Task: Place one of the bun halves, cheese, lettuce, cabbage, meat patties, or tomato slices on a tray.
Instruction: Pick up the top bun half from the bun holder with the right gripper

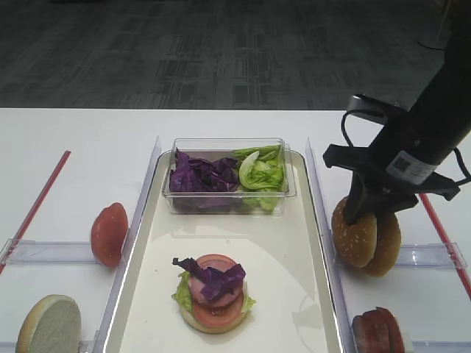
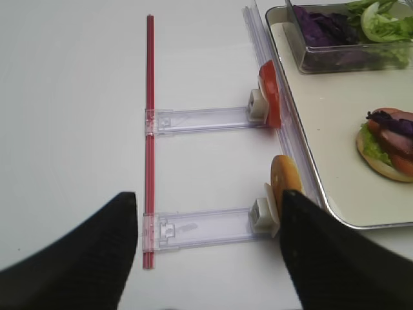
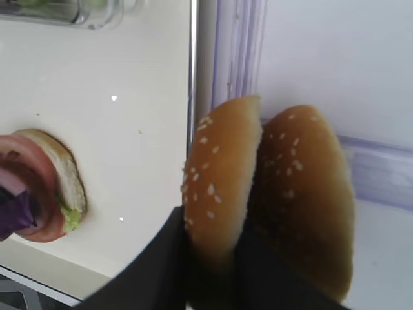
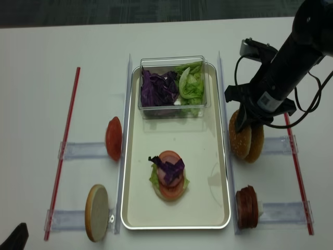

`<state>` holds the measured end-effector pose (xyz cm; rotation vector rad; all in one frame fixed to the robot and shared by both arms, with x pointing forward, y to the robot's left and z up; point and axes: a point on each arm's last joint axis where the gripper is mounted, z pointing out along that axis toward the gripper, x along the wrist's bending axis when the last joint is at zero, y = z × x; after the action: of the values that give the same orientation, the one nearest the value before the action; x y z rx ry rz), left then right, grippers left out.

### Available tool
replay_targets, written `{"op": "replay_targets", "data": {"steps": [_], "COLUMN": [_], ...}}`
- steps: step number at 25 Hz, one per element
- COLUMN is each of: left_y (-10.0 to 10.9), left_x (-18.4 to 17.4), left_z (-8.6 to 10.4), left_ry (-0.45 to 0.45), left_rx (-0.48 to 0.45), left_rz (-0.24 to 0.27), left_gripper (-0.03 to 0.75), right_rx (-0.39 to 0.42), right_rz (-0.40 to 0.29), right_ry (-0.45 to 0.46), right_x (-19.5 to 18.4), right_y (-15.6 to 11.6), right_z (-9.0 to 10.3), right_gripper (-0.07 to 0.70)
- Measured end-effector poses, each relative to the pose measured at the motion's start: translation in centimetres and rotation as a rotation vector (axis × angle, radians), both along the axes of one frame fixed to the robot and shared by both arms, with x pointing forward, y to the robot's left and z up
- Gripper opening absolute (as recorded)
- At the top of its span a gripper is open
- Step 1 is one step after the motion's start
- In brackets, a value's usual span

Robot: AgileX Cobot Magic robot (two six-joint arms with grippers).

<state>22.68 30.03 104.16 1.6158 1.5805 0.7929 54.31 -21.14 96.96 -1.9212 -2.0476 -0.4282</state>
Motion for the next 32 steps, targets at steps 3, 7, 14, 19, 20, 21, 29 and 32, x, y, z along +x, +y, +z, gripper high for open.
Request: {"op": "replay_targets", "data": {"steps": [3, 7, 14, 19, 20, 21, 29, 32], "left_y": [0.0, 0.0, 0.0, 0.0, 0.0, 0.0, 0.0, 0.0], "left_x": [0.0, 0.0, 0.0, 0.0, 0.0, 0.0, 0.0, 0.0], "left_z": [0.0, 0.0, 0.0, 0.0, 0.0, 0.0, 0.0, 0.0], "left_ry": [0.0, 0.0, 0.0, 0.0, 0.0, 0.0, 0.0, 0.0], "left_rx": [0.0, 0.0, 0.0, 0.0, 0.0, 0.0, 0.0, 0.0], "left_rz": [0.0, 0.0, 0.0, 0.0, 0.0, 0.0, 0.0, 0.0], "left_gripper": [0.449, 0.448, 0.447, 0.447, 0.447, 0.447, 0.447, 0.447], "right_rx": [0.011, 0.06, 0.09, 0.1, 0.103, 0.106, 0.13, 0.13], "right_rz": [-0.003, -0.004, 0.014, 0.03, 0.033, 0.035, 0.066, 0.061], "right_ry": [-0.012, -0.021, -0.009, -0.026, -0.04, -0.056, -0.13, -0.155], "right_x": [-0.1, -0.1, -0.2, -0.8, -0.9, -1.1, -3.1, -4.2], "right_y": [0.1, 0.4, 0.7, 0.7, 0.6, 0.6, 0.4, 0.2], "right_z": [0.5, 0.8, 0.9, 2.1, 2.5, 3.1, 6.7, 7.2], "right_gripper": [0.171, 0.17, 0.17, 0.169, 0.169, 0.169, 0.169, 0.169]}}
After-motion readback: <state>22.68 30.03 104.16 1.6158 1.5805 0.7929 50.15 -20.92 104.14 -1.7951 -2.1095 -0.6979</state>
